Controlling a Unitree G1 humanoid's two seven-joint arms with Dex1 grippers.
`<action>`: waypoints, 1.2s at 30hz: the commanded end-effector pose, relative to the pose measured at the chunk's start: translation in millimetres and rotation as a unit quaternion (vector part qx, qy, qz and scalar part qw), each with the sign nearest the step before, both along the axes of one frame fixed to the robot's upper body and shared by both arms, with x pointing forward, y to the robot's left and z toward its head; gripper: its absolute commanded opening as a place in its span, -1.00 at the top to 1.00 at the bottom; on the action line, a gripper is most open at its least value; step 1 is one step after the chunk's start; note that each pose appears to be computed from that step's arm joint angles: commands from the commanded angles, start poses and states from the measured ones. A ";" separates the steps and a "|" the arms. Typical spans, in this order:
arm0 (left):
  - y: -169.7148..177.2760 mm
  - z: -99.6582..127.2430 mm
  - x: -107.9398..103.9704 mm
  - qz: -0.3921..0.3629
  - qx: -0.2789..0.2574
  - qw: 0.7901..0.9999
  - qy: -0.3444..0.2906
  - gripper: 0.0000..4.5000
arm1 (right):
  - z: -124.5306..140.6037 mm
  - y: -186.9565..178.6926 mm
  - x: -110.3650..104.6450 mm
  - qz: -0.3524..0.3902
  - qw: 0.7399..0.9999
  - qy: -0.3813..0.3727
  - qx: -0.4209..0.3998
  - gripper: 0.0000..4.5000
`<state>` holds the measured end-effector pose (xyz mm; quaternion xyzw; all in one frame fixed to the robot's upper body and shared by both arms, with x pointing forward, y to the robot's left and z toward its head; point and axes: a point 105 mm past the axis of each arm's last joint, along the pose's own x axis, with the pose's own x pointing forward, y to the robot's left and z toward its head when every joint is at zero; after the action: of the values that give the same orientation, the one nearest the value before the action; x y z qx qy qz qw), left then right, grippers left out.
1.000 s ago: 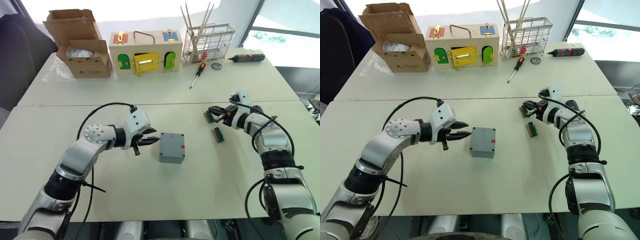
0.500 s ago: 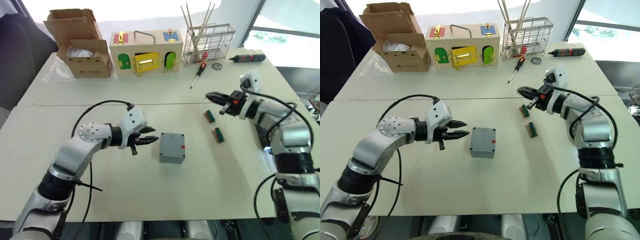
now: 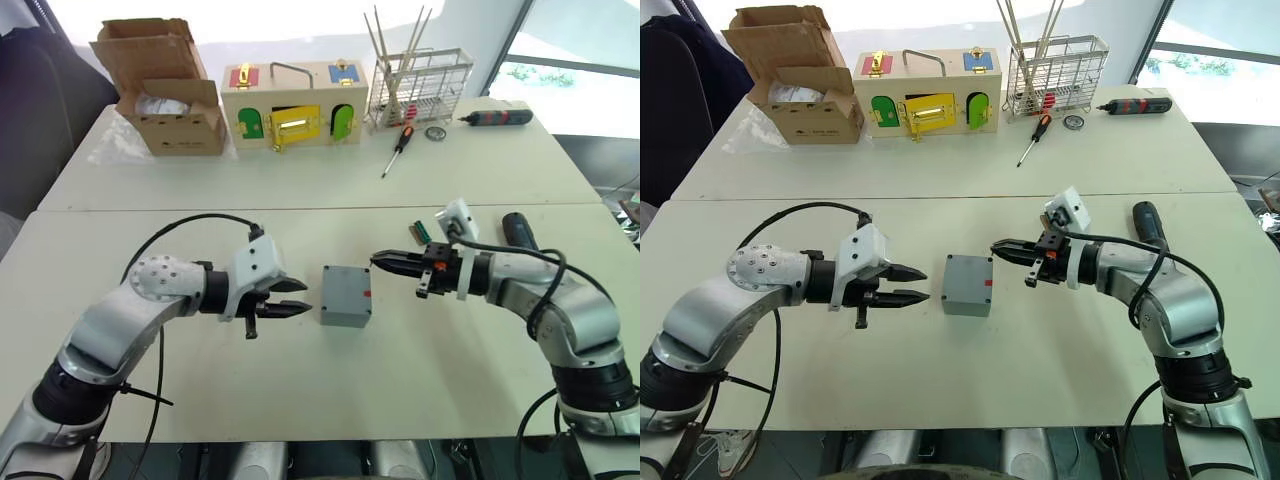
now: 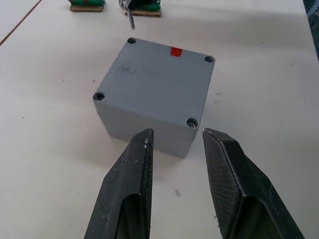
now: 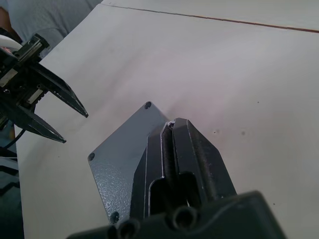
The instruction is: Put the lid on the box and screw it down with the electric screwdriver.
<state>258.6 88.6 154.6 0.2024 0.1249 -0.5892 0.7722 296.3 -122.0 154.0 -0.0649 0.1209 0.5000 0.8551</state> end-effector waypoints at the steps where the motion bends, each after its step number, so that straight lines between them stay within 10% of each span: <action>1: -5.1 8.2 -2.6 -0.012 -0.005 1.000 -0.014 0.32 | 10.1 3.0 0.3 0.005 1.000 -0.027 0.004 0.98; 36: -4.8 6.6 3.9 0.003 -0.008 1.000 -0.020 0.32 | -6.2 5.3 4.4 0.006 1.000 -0.009 -0.006 0.98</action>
<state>263.4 87.8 154.4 0.1970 0.1244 -0.5788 0.7815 302.2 -118.5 143.7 -0.0657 0.1230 0.4977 0.8561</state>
